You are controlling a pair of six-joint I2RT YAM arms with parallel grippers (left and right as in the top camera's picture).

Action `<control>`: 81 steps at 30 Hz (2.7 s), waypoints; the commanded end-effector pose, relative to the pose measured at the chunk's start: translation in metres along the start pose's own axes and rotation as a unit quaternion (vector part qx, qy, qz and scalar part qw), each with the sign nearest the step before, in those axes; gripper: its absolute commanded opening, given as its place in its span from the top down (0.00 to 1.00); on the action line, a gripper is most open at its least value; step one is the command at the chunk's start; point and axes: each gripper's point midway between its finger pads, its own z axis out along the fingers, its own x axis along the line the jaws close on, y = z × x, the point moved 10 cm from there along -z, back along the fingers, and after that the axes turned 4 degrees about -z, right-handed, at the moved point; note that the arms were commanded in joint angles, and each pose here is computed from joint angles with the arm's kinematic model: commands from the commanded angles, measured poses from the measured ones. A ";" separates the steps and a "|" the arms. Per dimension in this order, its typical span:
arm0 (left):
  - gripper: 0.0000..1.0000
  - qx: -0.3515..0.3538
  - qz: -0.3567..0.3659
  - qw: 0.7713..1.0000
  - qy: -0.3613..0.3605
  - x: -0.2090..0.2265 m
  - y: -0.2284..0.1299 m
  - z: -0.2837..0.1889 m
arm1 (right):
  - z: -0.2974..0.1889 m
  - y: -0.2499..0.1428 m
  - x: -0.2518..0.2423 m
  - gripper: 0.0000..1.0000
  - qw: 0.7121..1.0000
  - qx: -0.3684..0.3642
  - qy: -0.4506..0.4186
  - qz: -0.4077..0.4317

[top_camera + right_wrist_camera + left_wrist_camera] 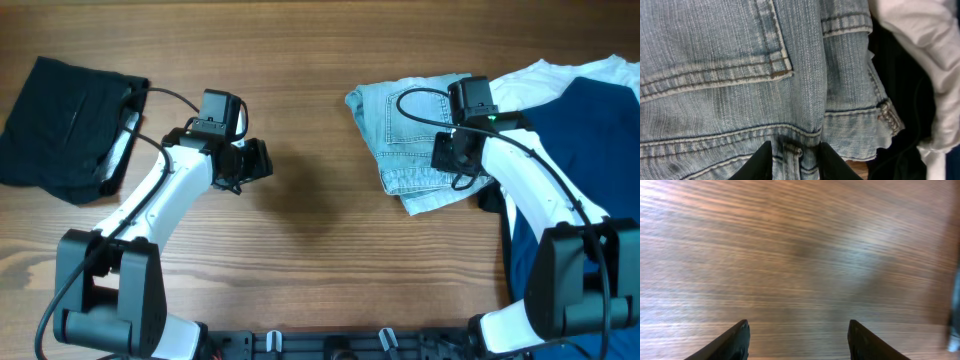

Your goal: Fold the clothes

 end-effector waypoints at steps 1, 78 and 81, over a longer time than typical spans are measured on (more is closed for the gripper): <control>0.37 0.002 0.014 0.996 -0.093 -0.018 0.005 -0.011 | -0.027 0.013 0.015 0.72 0.993 -0.037 0.107 -0.028; 0.96 -0.058 0.006 0.954 -0.293 -0.078 0.063 0.031 | -0.025 -0.001 0.012 0.96 0.983 -0.014 0.183 0.015; 0.96 -0.158 -0.014 0.941 -0.299 -0.043 0.098 -0.030 | -0.053 0.000 0.009 0.96 0.978 -0.057 0.198 0.019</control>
